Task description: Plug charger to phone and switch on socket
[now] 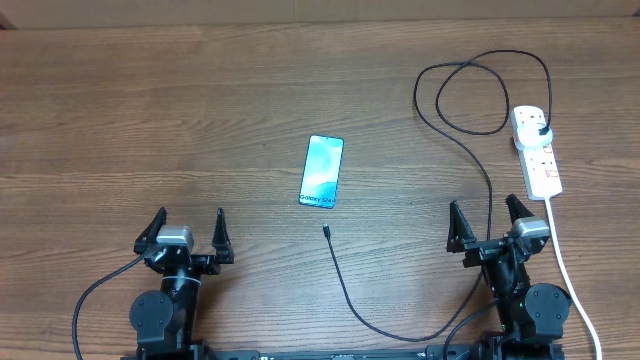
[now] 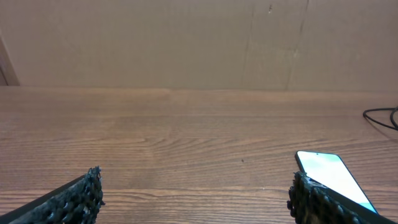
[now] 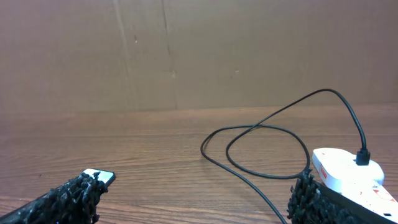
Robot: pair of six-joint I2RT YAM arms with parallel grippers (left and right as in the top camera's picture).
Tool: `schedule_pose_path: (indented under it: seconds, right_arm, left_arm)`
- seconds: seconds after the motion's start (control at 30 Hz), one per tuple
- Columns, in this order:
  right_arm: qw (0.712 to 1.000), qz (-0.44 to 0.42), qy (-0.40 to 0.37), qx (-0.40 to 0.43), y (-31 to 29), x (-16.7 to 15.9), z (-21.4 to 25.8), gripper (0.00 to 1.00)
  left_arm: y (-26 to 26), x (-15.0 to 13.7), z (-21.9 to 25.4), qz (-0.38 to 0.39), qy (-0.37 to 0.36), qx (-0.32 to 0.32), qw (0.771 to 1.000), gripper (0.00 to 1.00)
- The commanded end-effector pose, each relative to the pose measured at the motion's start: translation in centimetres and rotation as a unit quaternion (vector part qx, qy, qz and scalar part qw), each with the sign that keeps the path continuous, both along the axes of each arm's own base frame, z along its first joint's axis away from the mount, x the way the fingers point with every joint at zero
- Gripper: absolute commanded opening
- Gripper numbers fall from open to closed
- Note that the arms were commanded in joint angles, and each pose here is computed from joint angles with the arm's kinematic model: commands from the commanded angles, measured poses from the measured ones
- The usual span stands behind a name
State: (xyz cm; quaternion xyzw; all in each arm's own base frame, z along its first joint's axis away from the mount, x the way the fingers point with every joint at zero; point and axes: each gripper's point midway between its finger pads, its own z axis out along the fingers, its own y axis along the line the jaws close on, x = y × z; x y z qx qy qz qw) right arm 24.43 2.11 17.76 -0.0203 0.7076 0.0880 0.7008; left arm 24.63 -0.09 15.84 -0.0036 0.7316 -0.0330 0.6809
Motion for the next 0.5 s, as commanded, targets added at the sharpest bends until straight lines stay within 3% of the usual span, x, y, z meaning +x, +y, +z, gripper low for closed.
schedule_pose_path:
  seconds: [0.0,0.47]
  right_arm:
    - [1.0,0.002,-0.001,0.001,0.09,0.0,-0.21,1.0]
    - [1.0,0.002,-0.001,0.001,0.09,0.0,-0.21,1.0]
  left_arm:
    - [0.17,-0.03,-0.01,0.004,-0.002,0.011,1.0,1.0]
    - [0.17,-0.03,-0.01,0.004,-0.002,0.011,1.0,1.0]
